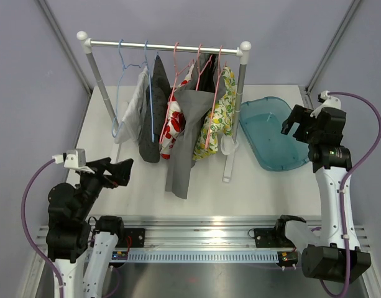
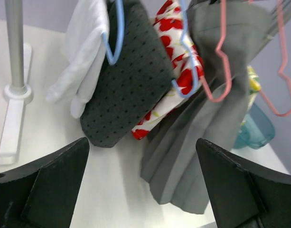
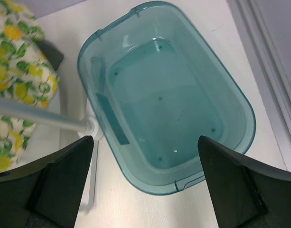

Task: Remove the skirt from the hanger

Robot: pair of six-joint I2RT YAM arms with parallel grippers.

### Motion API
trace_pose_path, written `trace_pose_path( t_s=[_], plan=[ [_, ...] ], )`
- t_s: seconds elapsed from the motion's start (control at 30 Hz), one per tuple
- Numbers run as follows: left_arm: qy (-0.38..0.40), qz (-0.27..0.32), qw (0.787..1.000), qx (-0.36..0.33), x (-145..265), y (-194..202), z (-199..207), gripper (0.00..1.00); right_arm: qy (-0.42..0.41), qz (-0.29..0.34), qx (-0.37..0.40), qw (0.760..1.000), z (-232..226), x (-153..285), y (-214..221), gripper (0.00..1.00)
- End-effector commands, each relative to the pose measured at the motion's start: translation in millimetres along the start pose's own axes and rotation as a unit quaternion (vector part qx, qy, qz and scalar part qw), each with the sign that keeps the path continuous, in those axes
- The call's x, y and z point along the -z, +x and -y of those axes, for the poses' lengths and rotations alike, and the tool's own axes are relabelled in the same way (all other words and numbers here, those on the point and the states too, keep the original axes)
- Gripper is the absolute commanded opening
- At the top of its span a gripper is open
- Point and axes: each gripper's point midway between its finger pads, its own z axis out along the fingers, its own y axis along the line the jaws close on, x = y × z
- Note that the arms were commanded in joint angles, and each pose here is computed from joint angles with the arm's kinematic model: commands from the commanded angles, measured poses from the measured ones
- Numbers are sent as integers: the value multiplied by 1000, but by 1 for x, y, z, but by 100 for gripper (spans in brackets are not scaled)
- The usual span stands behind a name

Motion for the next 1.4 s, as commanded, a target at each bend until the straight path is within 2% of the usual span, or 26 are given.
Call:
trace_pose_path(
  t_s=[0.0, 0.03, 0.1, 0.13, 0.17, 0.33, 0.43, 0.5, 0.63, 0.73, 0.83, 0.97, 1.0, 1.2, 1.37],
  plan=[
    [70, 48, 996, 3, 24, -38, 41, 99, -92, -1, 62, 994, -31, 24, -12, 100],
    [72, 55, 996, 2, 27, -44, 44, 99, -176, -13, 126, 976, -54, 34, -4, 99],
    [70, 80, 994, -3, 37, -64, 51, 99, -255, -26, 177, 950, -74, 49, 6, 99],
    [61, 85, 995, -3, 37, -71, 50, 99, -319, -37, 215, 922, -87, 60, 20, 100],
    [59, 93, 994, -7, 39, -84, 54, 99, -340, -41, 227, 912, -92, 64, 22, 99],
    [28, 112, 993, -10, 28, -124, 54, 99, -386, -38, 247, 888, -101, 69, 35, 100],
    [1, 120, 993, -8, 10, -153, 50, 99, -424, -40, 234, 874, -110, 69, 44, 99],
    [-14, 112, 994, -15, -2, -164, 47, 97, -438, -51, 221, 870, -113, 64, 49, 99],
    [-34, 61, 997, -27, -64, -180, 36, 92, -456, -60, 199, 865, -118, 54, 54, 100],
    [-36, 13, 999, -30, -103, -175, 28, 87, -458, -69, 187, 866, -117, 47, 61, 99],
    [-41, -42, 998, -23, -160, -169, 14, 81, -458, -73, 187, 866, -115, 46, 66, 99],
    [-68, -83, 994, -24, -198, -160, -6, 70, -463, -76, 185, 863, -115, 47, 73, 99],
    [-73, -86, 993, -26, -202, -159, -10, 65, -463, -77, 184, 864, -115, 47, 74, 99],
    [-104, -103, 988, -55, -215, -145, -30, 54, -458, -77, 189, 865, -113, 47, 76, 99],
    [-84, -113, 987, -84, -214, -135, -25, 33, -454, -80, 189, 867, -111, 45, 77, 100]
  ],
)
